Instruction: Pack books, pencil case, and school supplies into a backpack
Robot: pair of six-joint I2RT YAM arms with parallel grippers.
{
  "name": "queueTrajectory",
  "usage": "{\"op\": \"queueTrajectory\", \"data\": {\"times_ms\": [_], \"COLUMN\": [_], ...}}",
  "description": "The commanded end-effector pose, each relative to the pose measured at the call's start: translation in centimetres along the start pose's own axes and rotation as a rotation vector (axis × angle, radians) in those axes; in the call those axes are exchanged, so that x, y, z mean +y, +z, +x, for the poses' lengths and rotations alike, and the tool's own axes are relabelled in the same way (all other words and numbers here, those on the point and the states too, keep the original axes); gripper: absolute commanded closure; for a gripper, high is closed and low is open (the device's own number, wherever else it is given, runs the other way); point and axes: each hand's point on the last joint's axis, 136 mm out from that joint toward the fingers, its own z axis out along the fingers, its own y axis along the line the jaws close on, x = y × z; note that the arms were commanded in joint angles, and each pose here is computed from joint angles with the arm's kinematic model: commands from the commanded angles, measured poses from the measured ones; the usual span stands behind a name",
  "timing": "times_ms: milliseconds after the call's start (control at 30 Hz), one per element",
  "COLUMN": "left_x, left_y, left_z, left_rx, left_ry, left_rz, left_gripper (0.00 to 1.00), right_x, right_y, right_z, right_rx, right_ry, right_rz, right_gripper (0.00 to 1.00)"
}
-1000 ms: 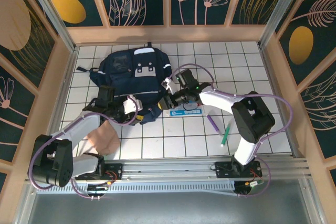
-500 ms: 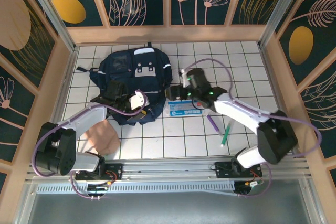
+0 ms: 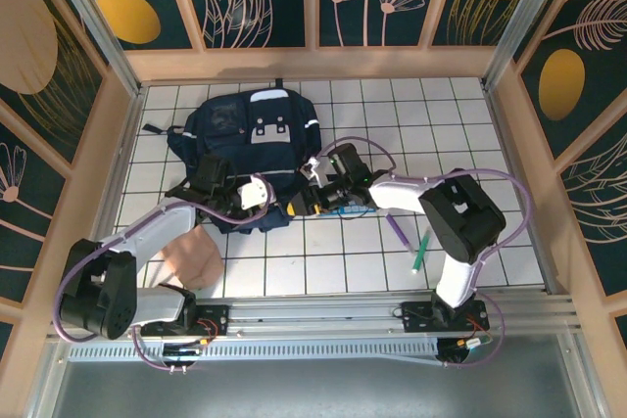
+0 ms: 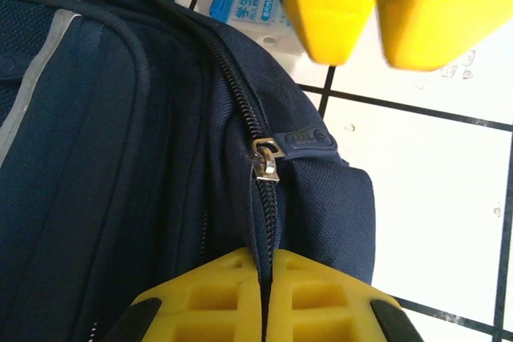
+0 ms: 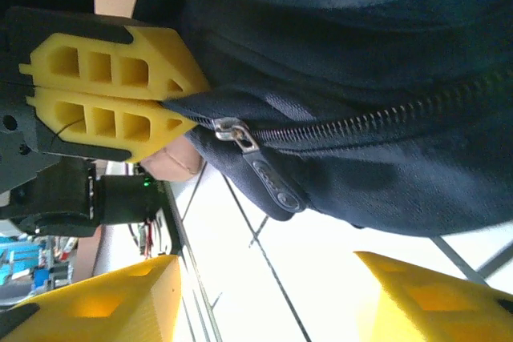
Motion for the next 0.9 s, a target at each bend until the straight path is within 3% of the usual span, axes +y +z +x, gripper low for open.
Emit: {"op": "queueTrajectory", "data": {"times_ms": [0, 400, 633, 733, 867], "left_x": [-1.1, -2.2, -2.1, -1.8, -0.9], "left_y": [-0.6, -1.4, -0.9, -1.0, -1.0], "left_z": [-1.7, -5.0, -4.0, -3.5, -2.6], "left_rx": [-0.095, -0.277, -0.240, -0.219, -0.172], "left_ry": [0.034, 0.041, 0.032, 0.031, 0.026], "left_rz": [0.041, 0.132, 0.125, 0.096, 0.034], "left_gripper": [1.00, 1.00, 1.00, 1.00, 1.00], "right_x": [2.5, 2.4, 3.5, 3.3, 1.9], "right_y": [0.7, 1.8, 1.0, 0.4, -0.4], "right_z": [-1.5, -1.5, -1.1, -1.1, -1.7], "right_rx": [-0.007, 0.000, 0.015, 0.014, -0.004], "right_ry": [-0.068, -0.101, -0.171, -0.179, -0.205], "right_rz": [-0.112, -0.184, -0.218, -0.196, -0.062], "right_gripper": [0.45, 0.49, 0.78, 0.99, 1.00]}}
